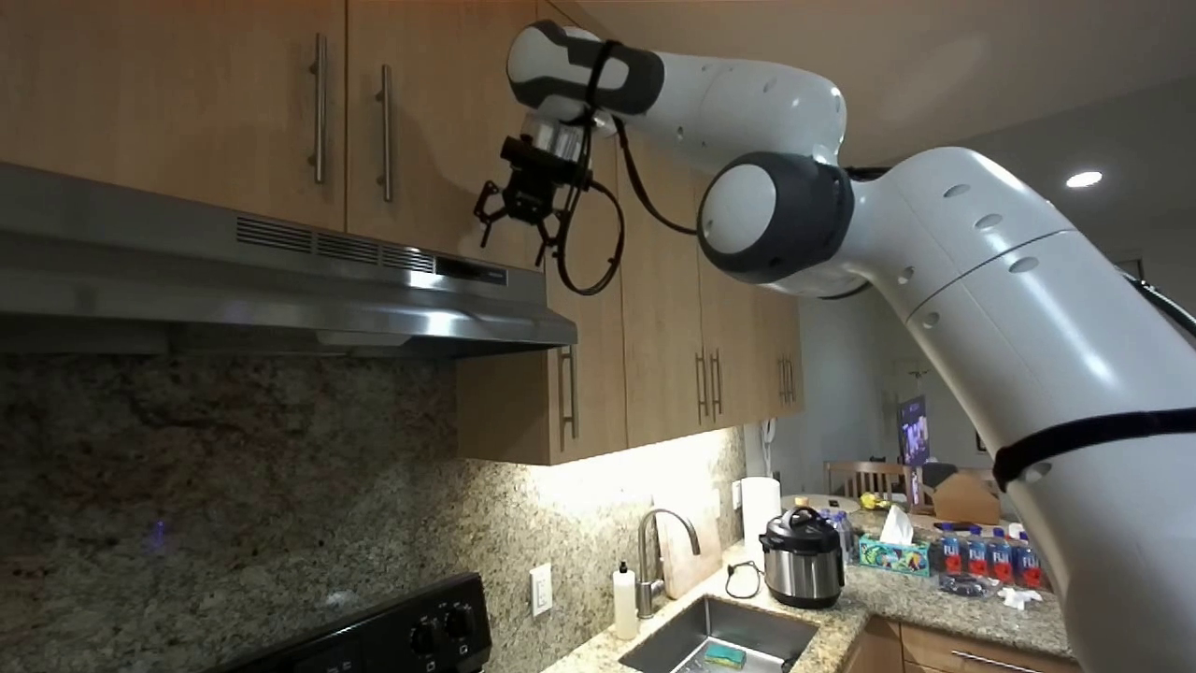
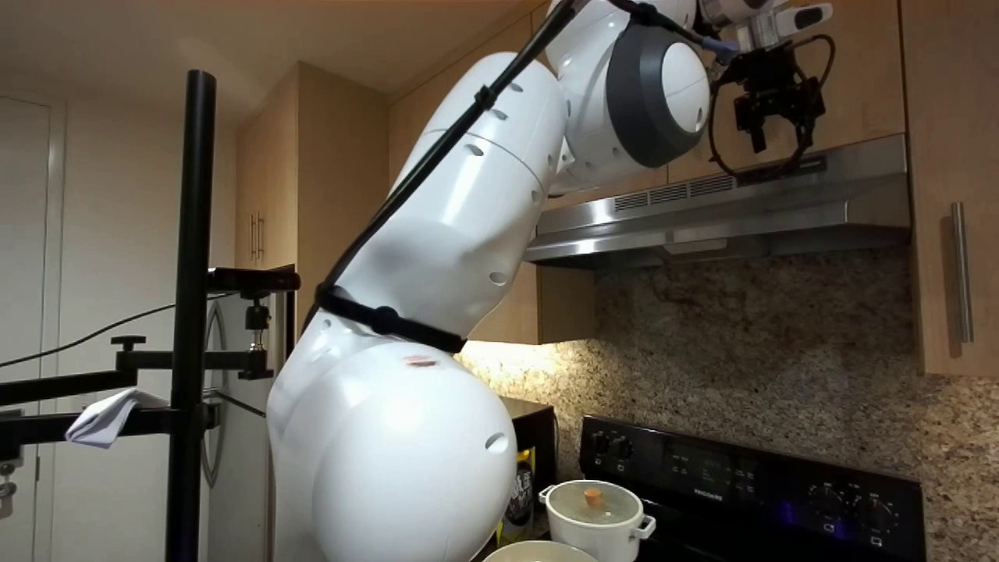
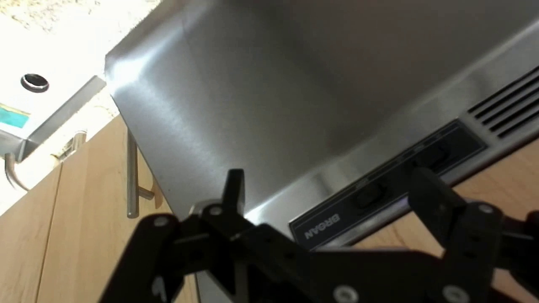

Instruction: Turn off the stove light

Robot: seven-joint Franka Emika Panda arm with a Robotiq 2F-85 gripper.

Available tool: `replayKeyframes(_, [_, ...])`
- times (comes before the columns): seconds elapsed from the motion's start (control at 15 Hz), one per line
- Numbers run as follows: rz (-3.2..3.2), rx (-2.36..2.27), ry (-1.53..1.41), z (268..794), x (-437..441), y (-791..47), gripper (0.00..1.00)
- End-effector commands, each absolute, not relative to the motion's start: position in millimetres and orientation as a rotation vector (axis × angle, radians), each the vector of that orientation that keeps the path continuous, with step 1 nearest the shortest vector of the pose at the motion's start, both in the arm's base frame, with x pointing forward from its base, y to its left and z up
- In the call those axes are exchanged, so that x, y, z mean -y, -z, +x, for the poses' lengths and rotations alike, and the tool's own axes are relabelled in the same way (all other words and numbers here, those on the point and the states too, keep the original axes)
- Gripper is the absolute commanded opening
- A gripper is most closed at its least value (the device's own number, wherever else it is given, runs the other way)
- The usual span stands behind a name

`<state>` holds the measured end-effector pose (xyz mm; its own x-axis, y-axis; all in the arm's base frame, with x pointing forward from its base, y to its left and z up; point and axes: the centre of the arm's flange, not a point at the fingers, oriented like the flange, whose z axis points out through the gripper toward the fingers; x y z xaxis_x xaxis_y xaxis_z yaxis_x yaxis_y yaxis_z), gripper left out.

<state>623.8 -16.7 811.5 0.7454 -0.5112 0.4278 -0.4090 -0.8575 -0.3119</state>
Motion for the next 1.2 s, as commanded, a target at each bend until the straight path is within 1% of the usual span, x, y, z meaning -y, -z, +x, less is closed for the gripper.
replayKeyframes(0.0, [-2.83,-0.619,0.644,560,-6,-787,1.0])
replayKeyframes(0.47, [-3.03,-0.494,0.272,509,-29,-762,1.0])
replayKeyframes(0.93, [-3.062,-0.241,0.068,499,-23,-736,1.0])
replayKeyframes(1.13, [-2.99,-0.188,-0.086,499,-17,-718,1.0])
